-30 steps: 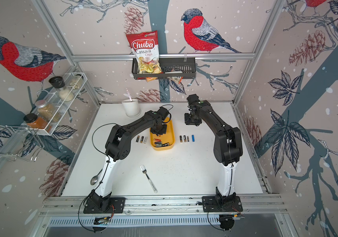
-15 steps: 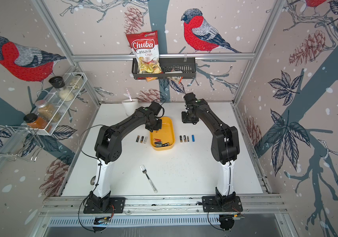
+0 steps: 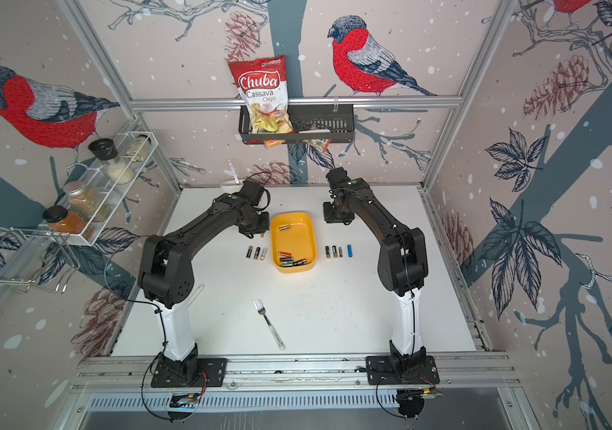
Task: Take the batteries out of the storage box
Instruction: Pick up the battery from the storage box, then place the battery at the center of the board.
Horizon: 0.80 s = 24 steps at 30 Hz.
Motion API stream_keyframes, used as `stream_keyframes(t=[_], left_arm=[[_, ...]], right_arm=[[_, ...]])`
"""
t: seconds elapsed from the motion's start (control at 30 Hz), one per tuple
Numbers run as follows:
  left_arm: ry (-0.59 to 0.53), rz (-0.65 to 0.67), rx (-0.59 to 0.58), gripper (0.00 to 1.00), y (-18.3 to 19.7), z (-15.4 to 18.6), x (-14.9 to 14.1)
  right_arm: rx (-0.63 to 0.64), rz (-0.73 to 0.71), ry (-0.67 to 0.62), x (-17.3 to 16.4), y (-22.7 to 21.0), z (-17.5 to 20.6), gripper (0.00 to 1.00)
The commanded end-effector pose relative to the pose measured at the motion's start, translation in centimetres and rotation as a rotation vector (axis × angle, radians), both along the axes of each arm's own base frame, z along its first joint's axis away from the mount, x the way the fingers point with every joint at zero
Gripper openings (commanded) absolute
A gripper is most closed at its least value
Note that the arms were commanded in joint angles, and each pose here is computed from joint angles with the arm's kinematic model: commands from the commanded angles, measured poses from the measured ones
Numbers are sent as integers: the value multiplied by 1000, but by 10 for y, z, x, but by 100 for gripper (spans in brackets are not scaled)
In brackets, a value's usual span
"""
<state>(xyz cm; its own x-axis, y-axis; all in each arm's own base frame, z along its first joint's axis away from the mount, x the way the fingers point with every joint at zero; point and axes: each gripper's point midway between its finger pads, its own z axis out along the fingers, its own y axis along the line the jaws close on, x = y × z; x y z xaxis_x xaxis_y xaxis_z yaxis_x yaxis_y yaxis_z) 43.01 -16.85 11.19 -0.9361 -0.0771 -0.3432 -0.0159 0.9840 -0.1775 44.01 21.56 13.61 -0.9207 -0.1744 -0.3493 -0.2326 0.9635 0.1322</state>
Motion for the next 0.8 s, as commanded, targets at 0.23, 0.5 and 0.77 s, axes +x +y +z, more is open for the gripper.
stream_keyframes(t=[0.23,0.5,0.77], left_arm=[[9,26,67,16,54,-20,-13],[53,9,91,16,66,-57,-19],[95,17,108,16,75,-83,-28]], right_arm=[[-19,9,17,-4,6,-5,40],[-33,8,20,-4,8,-6,40],[-45,13,27,-5,11,-7,40]])
